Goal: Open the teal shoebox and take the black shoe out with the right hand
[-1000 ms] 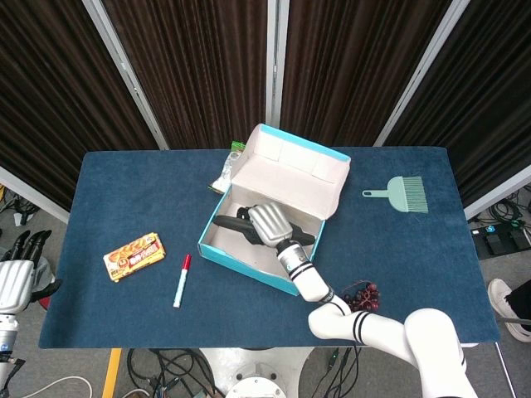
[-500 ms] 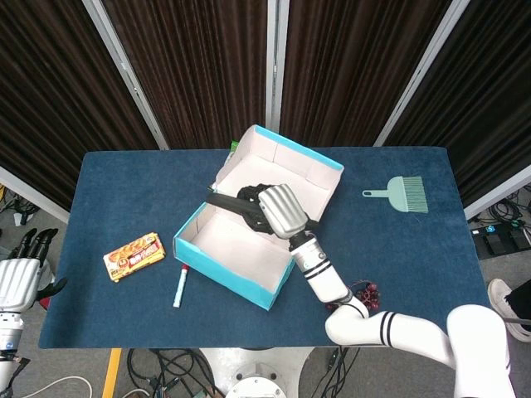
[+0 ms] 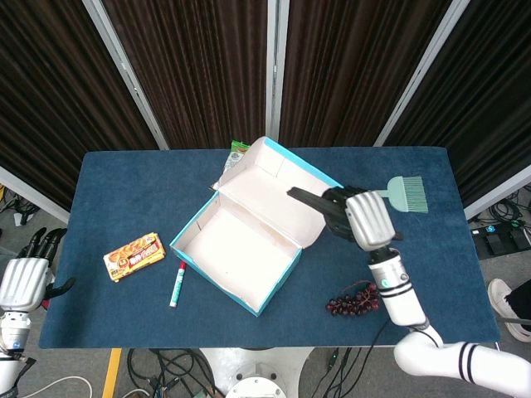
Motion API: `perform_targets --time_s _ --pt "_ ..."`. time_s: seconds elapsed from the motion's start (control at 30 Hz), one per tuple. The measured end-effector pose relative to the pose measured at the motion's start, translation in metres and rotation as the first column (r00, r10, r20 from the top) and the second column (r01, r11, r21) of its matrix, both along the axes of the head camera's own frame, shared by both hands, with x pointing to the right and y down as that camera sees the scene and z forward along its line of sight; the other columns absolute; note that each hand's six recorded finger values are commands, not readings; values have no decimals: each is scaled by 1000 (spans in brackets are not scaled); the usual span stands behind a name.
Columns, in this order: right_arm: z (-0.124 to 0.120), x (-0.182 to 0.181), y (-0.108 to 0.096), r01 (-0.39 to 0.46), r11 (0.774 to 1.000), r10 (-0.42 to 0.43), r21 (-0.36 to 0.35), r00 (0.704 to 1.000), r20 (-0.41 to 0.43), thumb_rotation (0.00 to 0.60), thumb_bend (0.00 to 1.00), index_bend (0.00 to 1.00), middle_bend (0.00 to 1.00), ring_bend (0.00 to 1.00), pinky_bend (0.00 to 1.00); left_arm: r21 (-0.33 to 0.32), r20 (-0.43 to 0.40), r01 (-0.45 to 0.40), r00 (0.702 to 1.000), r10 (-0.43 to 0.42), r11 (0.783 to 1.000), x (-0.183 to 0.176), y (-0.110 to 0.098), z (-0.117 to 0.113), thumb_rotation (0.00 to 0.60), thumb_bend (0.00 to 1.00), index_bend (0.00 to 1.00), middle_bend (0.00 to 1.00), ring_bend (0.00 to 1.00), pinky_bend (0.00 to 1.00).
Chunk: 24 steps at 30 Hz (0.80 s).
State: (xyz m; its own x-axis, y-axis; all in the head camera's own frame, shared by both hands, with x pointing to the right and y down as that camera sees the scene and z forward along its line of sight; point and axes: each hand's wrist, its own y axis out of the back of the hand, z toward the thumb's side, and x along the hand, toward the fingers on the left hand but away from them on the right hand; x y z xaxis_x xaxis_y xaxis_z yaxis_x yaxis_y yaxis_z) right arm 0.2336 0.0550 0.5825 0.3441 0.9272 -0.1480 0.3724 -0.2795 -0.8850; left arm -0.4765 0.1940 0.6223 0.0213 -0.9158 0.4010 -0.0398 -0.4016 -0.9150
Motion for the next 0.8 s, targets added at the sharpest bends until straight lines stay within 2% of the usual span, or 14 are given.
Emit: perform_targets --time_s 0.13,0.33,0.57,0.8 --pt "-1 48 22 -75 997 73 -36 996 -59 600 471 762 673 538 660 -2 -7 -7 1000 7 1000 4 0 1 600 188 84 106 31 288" --pt "16 87 44 -161 980 150 -117 984 -93 600 470 762 672 538 660 -8 -10 -17 1000 17 1000 9 4 2 600 188 84 106 31 288" --pt "52 110 55 -216 956 190 -199 972 -141 600 468 762 672 538 660 -17 -2 -11 1000 11 1000 7 8 5 600 188 84 106 32 288" --pt "89 113 62 -242 930 200 -278 965 -173 600 435 760 671 536 659 -26 3 -7 1000 7 1000 5 8 7 600 188 84 106 31 288"
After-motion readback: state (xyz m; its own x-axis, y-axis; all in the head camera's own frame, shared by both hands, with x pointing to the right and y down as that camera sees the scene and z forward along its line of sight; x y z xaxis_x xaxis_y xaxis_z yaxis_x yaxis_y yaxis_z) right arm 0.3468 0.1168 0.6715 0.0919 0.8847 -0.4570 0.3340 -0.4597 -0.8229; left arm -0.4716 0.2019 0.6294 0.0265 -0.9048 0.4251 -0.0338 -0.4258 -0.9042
